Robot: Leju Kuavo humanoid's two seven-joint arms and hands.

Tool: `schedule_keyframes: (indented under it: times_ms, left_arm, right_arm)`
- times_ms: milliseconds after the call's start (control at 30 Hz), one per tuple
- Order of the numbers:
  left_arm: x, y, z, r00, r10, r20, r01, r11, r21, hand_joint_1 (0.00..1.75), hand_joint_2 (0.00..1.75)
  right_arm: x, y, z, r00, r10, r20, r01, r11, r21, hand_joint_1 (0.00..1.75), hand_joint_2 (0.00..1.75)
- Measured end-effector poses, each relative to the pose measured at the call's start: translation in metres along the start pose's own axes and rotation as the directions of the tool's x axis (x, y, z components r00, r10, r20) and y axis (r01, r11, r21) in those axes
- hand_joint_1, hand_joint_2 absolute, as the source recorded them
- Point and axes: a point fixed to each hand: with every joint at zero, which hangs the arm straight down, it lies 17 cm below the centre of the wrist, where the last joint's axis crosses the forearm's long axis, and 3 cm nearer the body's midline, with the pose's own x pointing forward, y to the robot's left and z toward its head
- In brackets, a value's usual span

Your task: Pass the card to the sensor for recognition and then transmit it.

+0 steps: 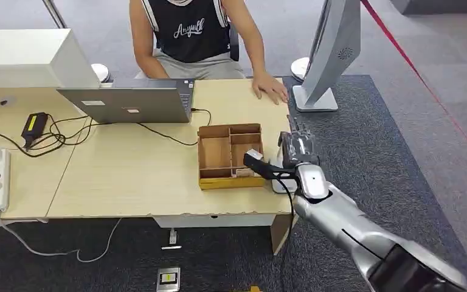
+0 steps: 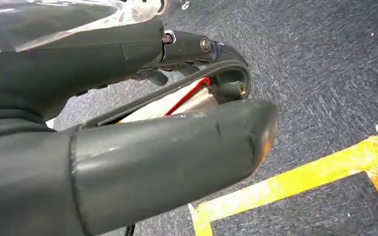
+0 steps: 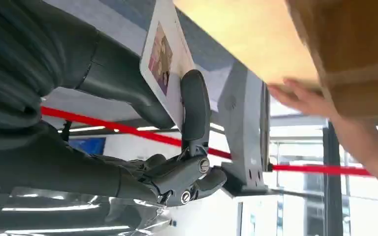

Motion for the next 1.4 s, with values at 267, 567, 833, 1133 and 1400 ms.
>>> schedule_keyframes:
  times_ms: [267, 567, 833, 1133, 1400]
  left_arm:
    - [0.000, 0.000, 0.000, 1.000, 0.003, 0.003, -0.003, 1.000, 0.000, 0.00, 0.00]
    - [0.002, 0.001, 0.000, 1.000, -0.011, 0.020, 0.011, 1.000, 0.003, 0.00, 0.00]
    - [0.012, 0.004, -0.002, 0.996, -0.067, 0.053, 0.067, 0.998, 0.010, 0.00, 0.00]
    - [0.026, 0.011, -0.005, 0.991, -0.108, 0.081, 0.106, 0.994, 0.025, 0.00, 0.00]
    - [0.031, 0.014, -0.006, 0.988, -0.118, 0.095, 0.116, 0.993, 0.031, 0.00, 0.00]
  right_arm:
    - [0.023, -0.076, -0.032, 0.999, -0.035, 0.031, 0.039, 0.989, -0.140, 1.75, 1.75]
    - [0.030, -0.133, -0.046, 0.997, -0.059, 0.046, 0.068, 0.967, -0.244, 1.75, 1.75]
    - [0.048, -0.142, -0.051, 0.997, 0.039, 0.067, -0.024, 0.979, -0.204, 1.75, 1.75]
    - [0.087, -0.163, -0.058, 0.989, 0.093, 0.118, -0.066, 0.974, -0.215, 1.75, 1.75]
    - [0.128, -0.198, -0.073, 0.985, 0.128, 0.117, -0.094, 0.961, -0.261, 1.75, 1.75]
